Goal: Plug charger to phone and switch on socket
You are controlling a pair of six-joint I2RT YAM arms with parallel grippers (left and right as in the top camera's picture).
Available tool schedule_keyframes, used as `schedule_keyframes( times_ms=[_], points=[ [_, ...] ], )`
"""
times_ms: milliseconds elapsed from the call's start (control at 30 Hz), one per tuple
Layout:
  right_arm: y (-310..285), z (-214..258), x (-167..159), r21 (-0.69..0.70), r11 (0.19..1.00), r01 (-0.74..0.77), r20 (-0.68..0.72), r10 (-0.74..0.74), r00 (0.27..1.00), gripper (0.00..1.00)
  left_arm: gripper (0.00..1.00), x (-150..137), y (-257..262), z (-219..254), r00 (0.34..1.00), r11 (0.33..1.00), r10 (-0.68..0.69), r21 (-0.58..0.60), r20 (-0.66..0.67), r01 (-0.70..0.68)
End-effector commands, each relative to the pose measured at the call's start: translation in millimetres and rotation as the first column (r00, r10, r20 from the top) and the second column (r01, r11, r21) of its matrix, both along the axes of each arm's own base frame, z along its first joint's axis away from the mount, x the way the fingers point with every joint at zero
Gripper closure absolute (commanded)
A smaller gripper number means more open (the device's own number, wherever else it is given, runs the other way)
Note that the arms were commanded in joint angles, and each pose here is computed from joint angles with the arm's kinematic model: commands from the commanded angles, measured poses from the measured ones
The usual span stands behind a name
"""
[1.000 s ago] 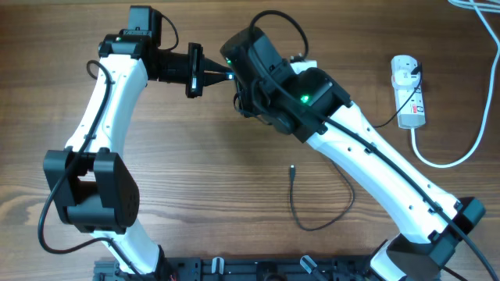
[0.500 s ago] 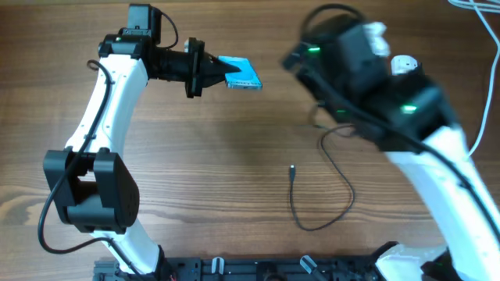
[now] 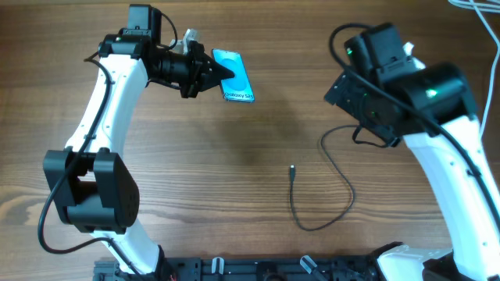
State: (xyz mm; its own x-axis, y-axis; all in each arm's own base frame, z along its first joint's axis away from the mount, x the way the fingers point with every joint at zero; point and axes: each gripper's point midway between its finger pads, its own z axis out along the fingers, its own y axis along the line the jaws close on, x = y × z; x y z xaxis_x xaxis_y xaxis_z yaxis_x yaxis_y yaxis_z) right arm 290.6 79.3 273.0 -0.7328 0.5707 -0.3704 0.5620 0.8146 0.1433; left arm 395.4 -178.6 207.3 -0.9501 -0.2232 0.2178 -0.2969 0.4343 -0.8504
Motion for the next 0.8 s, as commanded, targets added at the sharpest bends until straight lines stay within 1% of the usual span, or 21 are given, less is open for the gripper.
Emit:
schedule_keyframes(
  times_ms=[0, 133, 200, 333, 400, 467, 500, 567, 633, 767],
  points=[
    [6.3, -33.3, -0.2, 0.002, 0.999, -0.033, -0.079, 0.033, 0.996, 0.0, 0.96, 1.8, 12.5, 5.9, 0.995, 0.995, 0.01, 0.099, 0.099, -0.02],
    [15.6, -72.5, -2.5, 0.036, 0.998, -0.046, -0.139, 0.051, 0.989, 0.0, 0.96, 2.9, 34.2, -0.9, 0.989, 0.959, 0.053, 0.27, 0.141, -0.09],
    [18.8, -86.7, -4.9, 0.051, 0.997, -0.049, -0.162, 0.057, 0.985, 0.0, 0.96, 3.5, 41.0, -3.3, 0.985, 0.942, 0.053, 0.318, 0.161, -0.103],
    [33.6, -118.1, -11.0, 0.131, 0.989, -0.065, -0.207, 0.092, 0.974, 0.0, 0.96, 5.9, 63.0, -19.0, 0.983, 0.878, 0.087, 0.454, 0.16, -0.151],
    [37.1, -129.8, -13.4, 0.151, 0.986, -0.07, -0.22, 0.103, 0.97, 0.0, 0.96, 6.3, 67.9, -22.0, 0.983, 0.861, 0.094, 0.482, 0.16, -0.161],
    [53.7, -142.9, -14.2, 0.225, 0.958, -0.177, -0.21, 0.225, 0.951, 0.0, 0.96, 6.7, 68.8, -22.4, 0.982, 0.858, 0.082, 0.489, 0.17, -0.156],
    [66.3, -147.1, -15.2, 0.279, 0.926, -0.256, -0.19, 0.315, 0.93, 0.0, 0.96, 7.0, 68.9, -22.4, 0.982, 0.858, 0.073, 0.491, 0.176, -0.152],
    [81.7, -154.9, -17.5, 0.344, 0.877, -0.336, -0.158, 0.407, 0.9, 0.0, 0.96, 7.9, 72.8, -24.4, 0.981, 0.844, 0.078, 0.512, 0.179, -0.161],
    [83.5, -162.6, -20.9, 0.353, 0.874, -0.333, -0.165, 0.409, 0.898, 0.01, 0.96, 8.6, 76.2, -26.0, 0.98, 0.832, 0.082, 0.529, 0.182, -0.168],
    [90.9, -170.3, -28.9, 0.358, 0.86, -0.364, -0.171, 0.444, 0.88, 0.0, 0.96, 8.9, 77.2, -26.3, 0.98, 0.83, 0.084, 0.532, 0.182, -0.17]
  ],
)
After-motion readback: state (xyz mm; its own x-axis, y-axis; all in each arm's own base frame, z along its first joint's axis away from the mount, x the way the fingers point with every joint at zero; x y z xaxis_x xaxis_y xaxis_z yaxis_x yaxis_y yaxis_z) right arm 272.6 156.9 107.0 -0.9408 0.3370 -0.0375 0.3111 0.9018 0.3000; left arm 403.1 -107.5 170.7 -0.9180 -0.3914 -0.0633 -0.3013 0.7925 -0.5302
